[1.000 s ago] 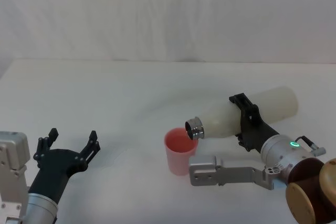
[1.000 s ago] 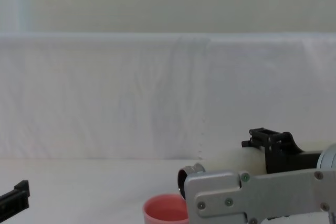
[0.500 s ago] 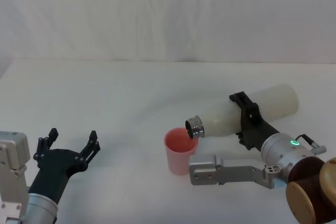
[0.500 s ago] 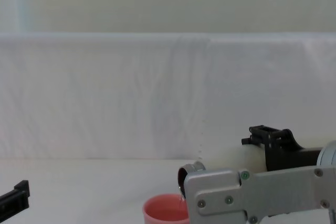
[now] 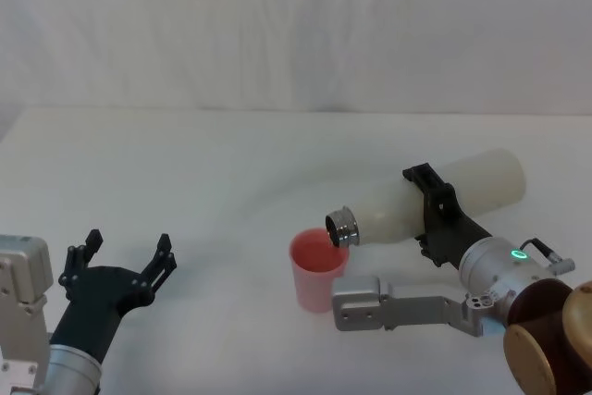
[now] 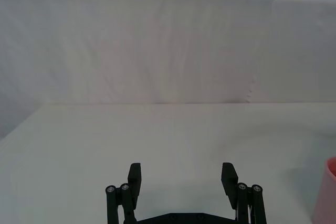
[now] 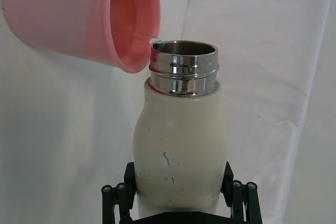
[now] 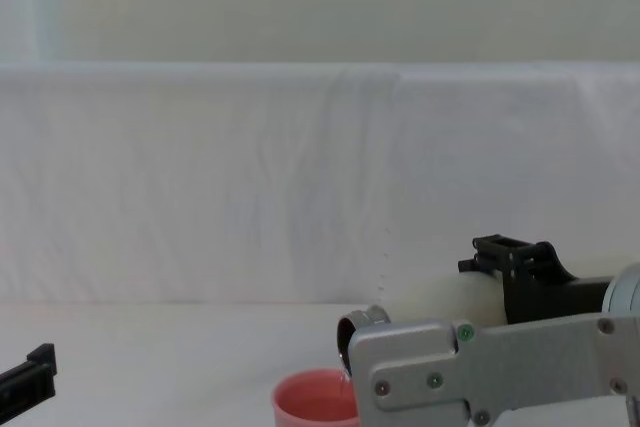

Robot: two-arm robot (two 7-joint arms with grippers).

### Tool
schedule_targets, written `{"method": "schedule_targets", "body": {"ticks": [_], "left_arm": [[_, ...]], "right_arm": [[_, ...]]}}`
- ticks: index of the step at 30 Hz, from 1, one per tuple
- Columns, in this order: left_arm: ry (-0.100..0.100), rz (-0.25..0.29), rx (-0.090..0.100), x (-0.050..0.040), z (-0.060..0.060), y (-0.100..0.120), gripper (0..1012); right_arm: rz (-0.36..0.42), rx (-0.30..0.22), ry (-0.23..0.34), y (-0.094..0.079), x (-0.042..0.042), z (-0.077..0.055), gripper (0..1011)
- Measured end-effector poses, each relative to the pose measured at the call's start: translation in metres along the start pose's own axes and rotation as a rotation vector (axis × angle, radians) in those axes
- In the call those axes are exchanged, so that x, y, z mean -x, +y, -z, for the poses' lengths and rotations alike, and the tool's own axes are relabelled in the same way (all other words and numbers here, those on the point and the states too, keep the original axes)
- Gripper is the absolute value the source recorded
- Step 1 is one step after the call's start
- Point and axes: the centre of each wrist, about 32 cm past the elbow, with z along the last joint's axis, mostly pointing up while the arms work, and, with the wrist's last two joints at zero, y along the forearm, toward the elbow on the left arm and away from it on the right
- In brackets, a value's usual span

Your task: Grasp the thermos with one hand and pour water into the cup lid.

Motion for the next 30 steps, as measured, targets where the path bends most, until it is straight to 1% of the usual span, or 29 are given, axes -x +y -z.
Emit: {"method": "schedule_targets", "body": {"ticks": [30], "left_arm": [[0.0,0.0,0.0,0.0,0.0,0.0,1001]], "right_arm": [[0.001,0.005,-0.012,-0.0007,-0.0002,0.0,958]]}}
